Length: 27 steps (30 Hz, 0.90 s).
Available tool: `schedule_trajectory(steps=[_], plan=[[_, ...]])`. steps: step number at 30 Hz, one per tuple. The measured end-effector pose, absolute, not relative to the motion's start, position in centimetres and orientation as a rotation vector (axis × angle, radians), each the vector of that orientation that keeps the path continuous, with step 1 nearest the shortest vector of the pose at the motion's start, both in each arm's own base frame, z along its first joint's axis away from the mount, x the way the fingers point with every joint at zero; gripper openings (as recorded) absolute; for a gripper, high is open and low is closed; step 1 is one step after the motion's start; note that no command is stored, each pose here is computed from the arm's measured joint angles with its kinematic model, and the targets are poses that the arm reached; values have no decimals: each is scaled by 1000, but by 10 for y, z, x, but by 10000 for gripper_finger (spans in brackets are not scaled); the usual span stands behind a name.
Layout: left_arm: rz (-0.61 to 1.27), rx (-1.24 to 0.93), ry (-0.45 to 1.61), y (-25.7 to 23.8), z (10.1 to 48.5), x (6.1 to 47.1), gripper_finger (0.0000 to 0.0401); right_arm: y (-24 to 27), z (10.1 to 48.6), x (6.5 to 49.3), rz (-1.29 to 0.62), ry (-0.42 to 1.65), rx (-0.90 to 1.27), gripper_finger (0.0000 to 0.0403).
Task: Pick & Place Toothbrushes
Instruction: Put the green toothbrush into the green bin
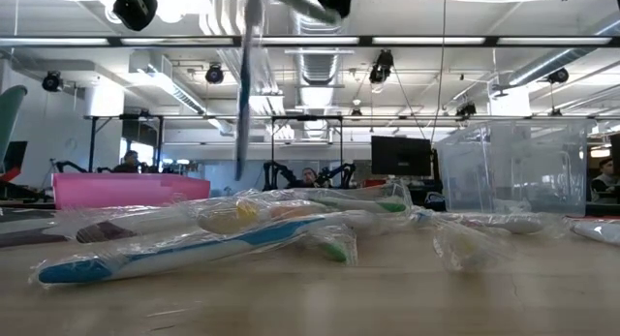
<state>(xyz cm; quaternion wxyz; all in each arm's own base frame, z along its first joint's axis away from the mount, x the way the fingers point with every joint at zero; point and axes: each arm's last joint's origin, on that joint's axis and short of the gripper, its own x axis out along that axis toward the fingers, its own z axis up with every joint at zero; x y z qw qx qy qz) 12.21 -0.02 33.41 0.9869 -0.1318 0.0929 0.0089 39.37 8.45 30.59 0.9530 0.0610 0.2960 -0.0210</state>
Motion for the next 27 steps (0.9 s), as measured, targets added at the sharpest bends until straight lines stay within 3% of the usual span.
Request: schedule_trajectory(steps=[6, 18, 27], plan=[[18, -265, 187, 0, 334, 122, 39, 77, 274, 385, -154, 753, 153, 18], [17, -265, 186, 0, 334, 122, 39, 73, 163, 338, -239, 1087, 422, 18], [17, -265, 187, 0, 334, 122, 39, 69, 142, 324, -279, 1111, 464, 23]])
